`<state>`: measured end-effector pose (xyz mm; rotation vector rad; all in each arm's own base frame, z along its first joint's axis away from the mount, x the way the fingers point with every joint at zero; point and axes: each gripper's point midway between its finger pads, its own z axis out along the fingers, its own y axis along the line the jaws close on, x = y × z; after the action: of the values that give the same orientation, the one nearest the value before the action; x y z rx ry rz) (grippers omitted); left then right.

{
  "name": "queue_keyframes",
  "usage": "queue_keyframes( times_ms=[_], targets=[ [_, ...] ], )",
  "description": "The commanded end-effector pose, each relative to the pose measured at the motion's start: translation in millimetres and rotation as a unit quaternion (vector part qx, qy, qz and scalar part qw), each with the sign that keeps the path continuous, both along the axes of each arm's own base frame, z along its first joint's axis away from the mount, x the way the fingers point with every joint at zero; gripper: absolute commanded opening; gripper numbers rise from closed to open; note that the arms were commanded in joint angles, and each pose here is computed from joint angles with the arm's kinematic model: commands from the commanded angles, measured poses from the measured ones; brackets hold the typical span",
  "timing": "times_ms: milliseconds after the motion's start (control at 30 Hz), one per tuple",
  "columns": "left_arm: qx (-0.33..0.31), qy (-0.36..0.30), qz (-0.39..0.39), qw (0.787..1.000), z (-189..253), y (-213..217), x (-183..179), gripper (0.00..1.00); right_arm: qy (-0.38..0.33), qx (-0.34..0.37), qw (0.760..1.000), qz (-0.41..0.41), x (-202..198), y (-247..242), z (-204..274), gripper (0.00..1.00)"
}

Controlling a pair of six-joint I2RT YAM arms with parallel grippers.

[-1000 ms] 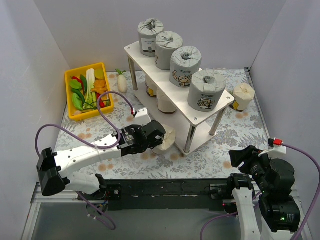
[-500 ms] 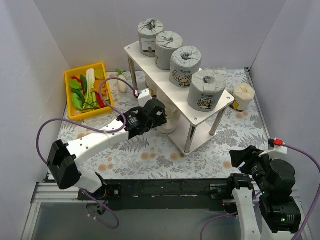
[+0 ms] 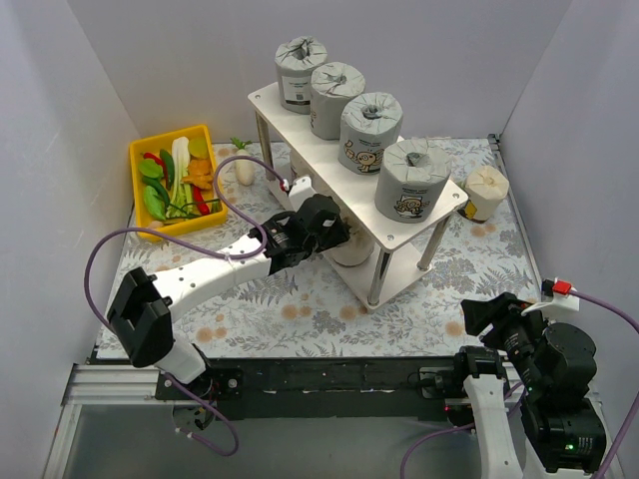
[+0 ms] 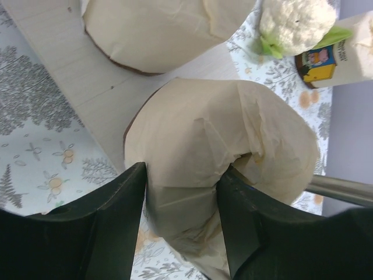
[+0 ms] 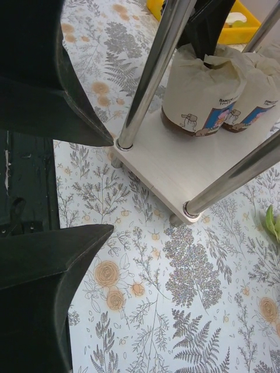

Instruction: Place and organize the paper towels onto the shelf

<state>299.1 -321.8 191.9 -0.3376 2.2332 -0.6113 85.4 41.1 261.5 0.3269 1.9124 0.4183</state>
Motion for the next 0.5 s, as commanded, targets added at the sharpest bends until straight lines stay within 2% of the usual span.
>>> queue_keyframes(
  times_ms=[0,67,100,200,467],
  targets=[
    [-0.046,-0.04,0.013,0.998,25.1,-15.2,17.7,0.51,-0.02,0.004,1.0,0.0,5.5,0.5,12.3,0.63],
    [-0.05,-0.039,0.012,0.998,23.8,-17.8,19.2,0.57,-0.021,0.003,1.0,-0.001,5.0,0.0,13.8,0.63],
    [-0.05,-0.038,0.01,0.998,23.8,-19.1,18.6,0.64,-0.021,0.002,1.0,-0.002,4.7,-0.3,14.0,0.63],
    [-0.051,-0.04,0.003,0.998,26.9,-17.1,15.5,0.69,-0.021,0.001,1.0,-0.004,3.9,-1.1,14.8,0.63],
    [-0.04,-0.057,0.009,0.998,42.9,19.4,-5.1,0.68,-0.02,0.005,1.0,0.0,4.9,0.6,12.6,0.63]
  ],
)
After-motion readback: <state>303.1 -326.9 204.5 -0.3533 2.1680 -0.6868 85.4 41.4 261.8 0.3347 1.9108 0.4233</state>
